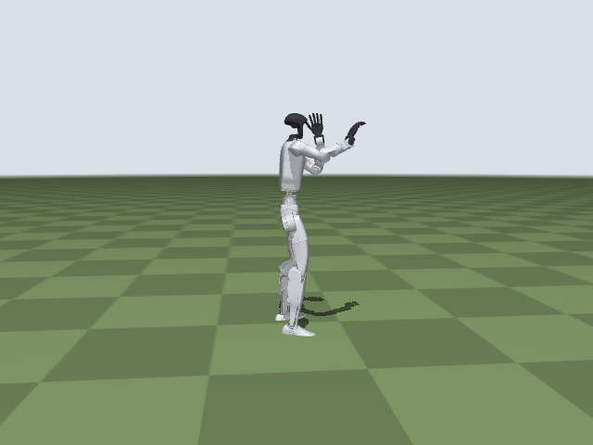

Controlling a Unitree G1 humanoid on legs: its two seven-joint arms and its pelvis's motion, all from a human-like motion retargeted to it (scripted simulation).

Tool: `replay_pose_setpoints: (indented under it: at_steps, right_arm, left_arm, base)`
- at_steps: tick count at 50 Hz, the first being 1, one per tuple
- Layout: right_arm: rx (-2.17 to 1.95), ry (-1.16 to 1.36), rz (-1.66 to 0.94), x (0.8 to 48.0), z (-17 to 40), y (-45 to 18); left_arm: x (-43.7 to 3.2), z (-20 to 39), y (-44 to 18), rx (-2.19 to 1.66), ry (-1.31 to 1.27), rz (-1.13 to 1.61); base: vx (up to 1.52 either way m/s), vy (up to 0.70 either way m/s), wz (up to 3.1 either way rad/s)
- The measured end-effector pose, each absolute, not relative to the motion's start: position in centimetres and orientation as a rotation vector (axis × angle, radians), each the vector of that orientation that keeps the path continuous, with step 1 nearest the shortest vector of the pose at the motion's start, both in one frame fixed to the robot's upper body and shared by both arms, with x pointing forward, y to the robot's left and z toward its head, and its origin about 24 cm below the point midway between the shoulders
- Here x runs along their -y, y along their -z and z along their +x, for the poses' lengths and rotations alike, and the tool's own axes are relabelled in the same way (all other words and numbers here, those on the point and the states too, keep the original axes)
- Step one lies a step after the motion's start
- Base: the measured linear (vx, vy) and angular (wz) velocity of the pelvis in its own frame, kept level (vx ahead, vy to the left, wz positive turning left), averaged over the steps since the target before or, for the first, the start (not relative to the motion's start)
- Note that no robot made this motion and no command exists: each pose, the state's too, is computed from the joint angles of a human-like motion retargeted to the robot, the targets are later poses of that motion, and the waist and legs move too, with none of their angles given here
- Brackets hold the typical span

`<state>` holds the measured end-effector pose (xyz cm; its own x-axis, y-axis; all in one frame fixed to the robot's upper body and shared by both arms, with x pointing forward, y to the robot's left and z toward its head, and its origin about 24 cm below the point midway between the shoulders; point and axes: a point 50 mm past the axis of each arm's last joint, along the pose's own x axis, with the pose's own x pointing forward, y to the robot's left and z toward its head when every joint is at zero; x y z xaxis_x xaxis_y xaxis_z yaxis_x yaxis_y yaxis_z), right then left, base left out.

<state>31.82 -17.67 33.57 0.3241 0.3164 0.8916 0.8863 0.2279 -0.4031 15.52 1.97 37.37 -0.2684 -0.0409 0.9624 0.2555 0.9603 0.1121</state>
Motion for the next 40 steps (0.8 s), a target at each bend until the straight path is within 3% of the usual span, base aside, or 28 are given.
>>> replay_pose_setpoints:
  at_steps: [3,5,9,13,19,22,25,29,35,40]
  right_arm:
    - [1.087,0.573,-1.576,19.2,34.0,-32.9]
    - [0.881,0.501,-1.589,20.6,35.9,-32.2]
    - [0.558,0.442,-1.246,23.7,37.8,-31.2]
    - [0.641,0.561,-1.063,24.4,36.9,-32.4]
    - [1.062,0.641,-1.428,20.7,34.0,-34.8]
    - [1.04,0.631,-1.659,21.0,34.5,-34.5]
    - [0.715,0.515,-1.76,23.8,36.6,-33.0]
    - [0.142,0.405,-1.675,30.7,37.5,-29.5]
    - [-0.362,0.629,-1.472,40.8,33.4,-24.8]
    - [-0.505,0.72,-1.373,43.7,30.8,-22.7]
  left_arm:
    - [-1.6,15.6,-37.3,1.822,0.289,-0.136]
    - [-1.3,15.6,-37.4,1.811,0.317,-0.107]
    - [-1.3,15.8,-37.5,1.759,0.366,-0.095]
    - [-2.0,16.0,-37.5,1.738,0.341,-0.156]
    - [-2.0,15.9,-37.1,1.761,0.277,-0.234]
    - [-1.2,16.0,-36.9,1.745,0.295,-0.233]
    - [0.1,16.0,-37.0,1.711,0.385,-0.178]
    - [1.4,15.9,-36.7,1.671,0.509,-0.101]
    - [1.8,15.8,-36.3,1.627,0.569,-0.121]
    - [1.7,15.6,-36.5,1.621,0.557,-0.152]
  base:
    - [0.06,-0.05,0.52]
    - [0.07,-0.06,0.45]
    - [0.08,-0.07,0.37]
    - [0.09,-0.1,0.24]
    - [0.11,-0.09,0.21]
    - [0.13,-0.02,0.44]
    - [0.11,-0.05,0.42]
    - [0.08,-0.06,0.42]
    - [0.06,-0.06,0.37]
    - [0.03,-0.06,0.09]
